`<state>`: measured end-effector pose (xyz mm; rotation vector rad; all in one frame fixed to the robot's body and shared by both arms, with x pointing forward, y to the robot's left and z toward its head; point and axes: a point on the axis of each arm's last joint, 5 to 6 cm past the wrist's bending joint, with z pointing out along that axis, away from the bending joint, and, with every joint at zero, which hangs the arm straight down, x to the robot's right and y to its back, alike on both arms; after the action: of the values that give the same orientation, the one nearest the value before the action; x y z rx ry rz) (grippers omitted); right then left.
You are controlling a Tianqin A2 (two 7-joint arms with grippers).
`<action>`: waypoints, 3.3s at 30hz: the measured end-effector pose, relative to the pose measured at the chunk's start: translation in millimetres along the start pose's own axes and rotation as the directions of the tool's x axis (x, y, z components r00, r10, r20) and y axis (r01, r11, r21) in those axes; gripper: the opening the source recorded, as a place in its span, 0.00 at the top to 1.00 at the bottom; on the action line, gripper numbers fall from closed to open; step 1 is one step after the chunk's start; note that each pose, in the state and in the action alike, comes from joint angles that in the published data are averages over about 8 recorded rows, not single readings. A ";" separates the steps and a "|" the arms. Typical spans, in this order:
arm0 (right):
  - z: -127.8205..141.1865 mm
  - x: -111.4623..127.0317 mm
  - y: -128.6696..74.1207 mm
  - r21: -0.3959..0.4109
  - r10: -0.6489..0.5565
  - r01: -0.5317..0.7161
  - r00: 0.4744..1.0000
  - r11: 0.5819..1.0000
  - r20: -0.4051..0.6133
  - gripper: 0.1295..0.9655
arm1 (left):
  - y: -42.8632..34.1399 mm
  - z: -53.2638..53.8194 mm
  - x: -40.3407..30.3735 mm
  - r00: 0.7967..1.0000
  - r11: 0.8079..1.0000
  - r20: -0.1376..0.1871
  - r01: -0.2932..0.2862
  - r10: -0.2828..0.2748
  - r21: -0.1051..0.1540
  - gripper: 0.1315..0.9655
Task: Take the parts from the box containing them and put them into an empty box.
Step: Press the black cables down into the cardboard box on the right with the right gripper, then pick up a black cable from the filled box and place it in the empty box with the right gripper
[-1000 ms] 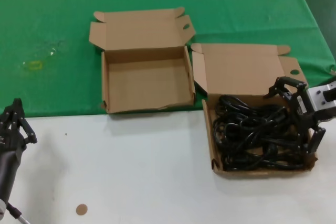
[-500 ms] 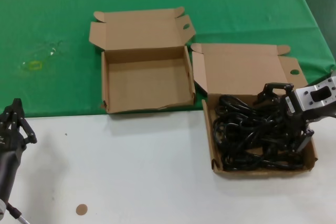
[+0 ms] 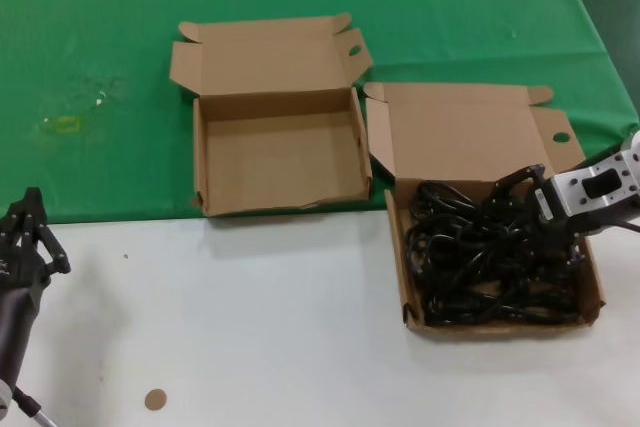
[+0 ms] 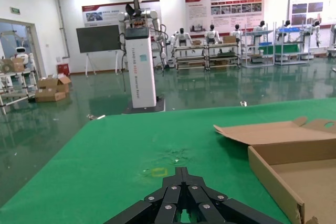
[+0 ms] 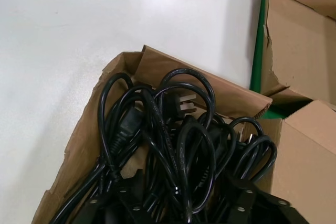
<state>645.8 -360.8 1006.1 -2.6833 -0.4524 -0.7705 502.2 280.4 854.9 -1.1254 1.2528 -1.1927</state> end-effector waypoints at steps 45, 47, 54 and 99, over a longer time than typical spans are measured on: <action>-18.3 104.3 -71.8 0.026 -0.047 0.052 0.982 0.998 -0.181 0.89 | 0.0 0.0 0.0 1.000 1.000 0.000 0.000 0.000 0.000 0.99; -8.0 113.0 -79.4 0.030 -0.055 0.062 0.980 0.998 -0.193 0.89 | 0.0 0.0 0.0 1.000 1.000 0.000 0.000 0.000 0.000 0.99; 27.8 142.4 -106.6 0.052 -0.067 0.081 0.969 0.995 -0.237 0.89 | 0.0 0.0 0.0 1.000 1.000 0.000 0.000 0.000 0.000 0.99; 105.8 173.0 -159.7 0.048 -0.023 0.041 0.944 0.998 -0.330 0.88 | 0.0 0.0 0.0 1.000 1.000 0.000 0.000 0.000 0.000 0.99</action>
<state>772.6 -140.2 1049.6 -2.4353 -0.4254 -1.1723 502.2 280.4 854.9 -1.1254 1.2529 -1.1927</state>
